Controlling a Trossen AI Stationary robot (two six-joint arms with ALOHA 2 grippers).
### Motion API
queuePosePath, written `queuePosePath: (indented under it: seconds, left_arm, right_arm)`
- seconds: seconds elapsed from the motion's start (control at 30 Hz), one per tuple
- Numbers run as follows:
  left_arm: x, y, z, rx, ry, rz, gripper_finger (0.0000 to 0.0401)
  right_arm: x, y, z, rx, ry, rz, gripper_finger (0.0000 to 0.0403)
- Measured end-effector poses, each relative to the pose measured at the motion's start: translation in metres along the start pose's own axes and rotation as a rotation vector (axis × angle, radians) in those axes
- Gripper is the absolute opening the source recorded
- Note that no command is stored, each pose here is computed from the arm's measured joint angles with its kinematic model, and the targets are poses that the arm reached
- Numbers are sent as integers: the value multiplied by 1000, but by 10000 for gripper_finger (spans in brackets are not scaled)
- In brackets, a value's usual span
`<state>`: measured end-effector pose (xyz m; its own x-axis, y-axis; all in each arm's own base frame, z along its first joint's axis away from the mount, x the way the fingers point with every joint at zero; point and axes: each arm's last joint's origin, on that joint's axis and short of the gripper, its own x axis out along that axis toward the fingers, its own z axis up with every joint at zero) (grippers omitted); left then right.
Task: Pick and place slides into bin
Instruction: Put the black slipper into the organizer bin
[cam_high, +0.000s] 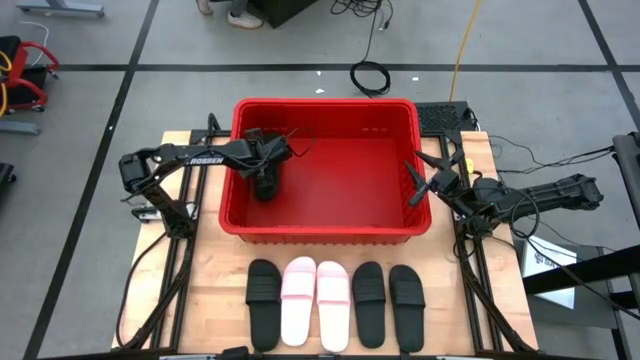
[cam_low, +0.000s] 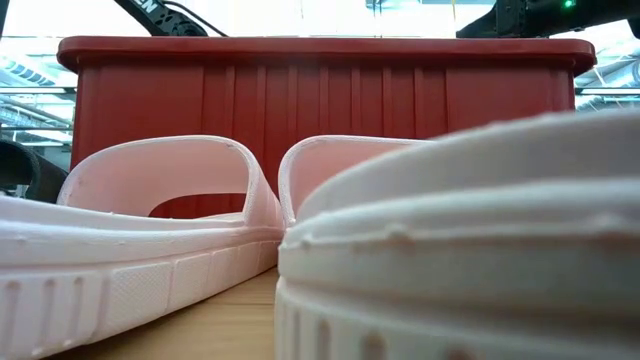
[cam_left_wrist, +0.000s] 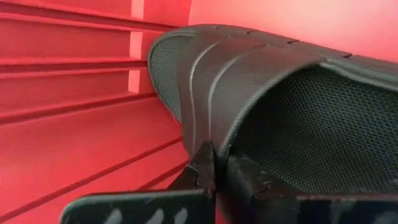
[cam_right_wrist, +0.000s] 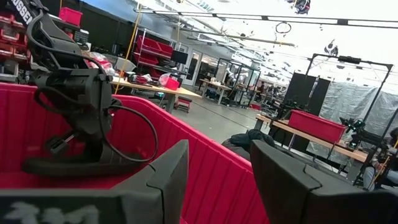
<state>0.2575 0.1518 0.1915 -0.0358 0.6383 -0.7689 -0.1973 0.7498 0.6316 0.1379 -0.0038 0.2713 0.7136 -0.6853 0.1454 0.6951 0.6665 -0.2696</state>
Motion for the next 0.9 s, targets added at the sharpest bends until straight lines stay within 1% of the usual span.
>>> queuePosePath:
  seconds: [0.27, 0.4, 0.53, 0.67, 0.77, 0.9]
  left_arm:
    - [0, 0, 0, 17, -2, 2, 53]
    - [0, 0, 0, 19, -4, -2, 85]
    - [0, -1, -1, 32, -5, -41, 123]
    - [-2, -5, -1, 39, 0, -51, 158]
    - [-4, -7, 0, 34, -1, -52, 178]
    - [-5, -8, 0, 29, 3, -27, 194]
  right_arm:
    - [0, 0, 0, -4, 3, 1, 164]
    - [0, 0, 0, -4, 3, 2, 164]
    - [0, 0, 0, -4, 3, 2, 164]
    - [0, 0, 0, -4, 3, 1, 164]
    - [0, 0, 0, -5, 4, 1, 164]
    - [0, 0, -1, -8, 6, 3, 164]
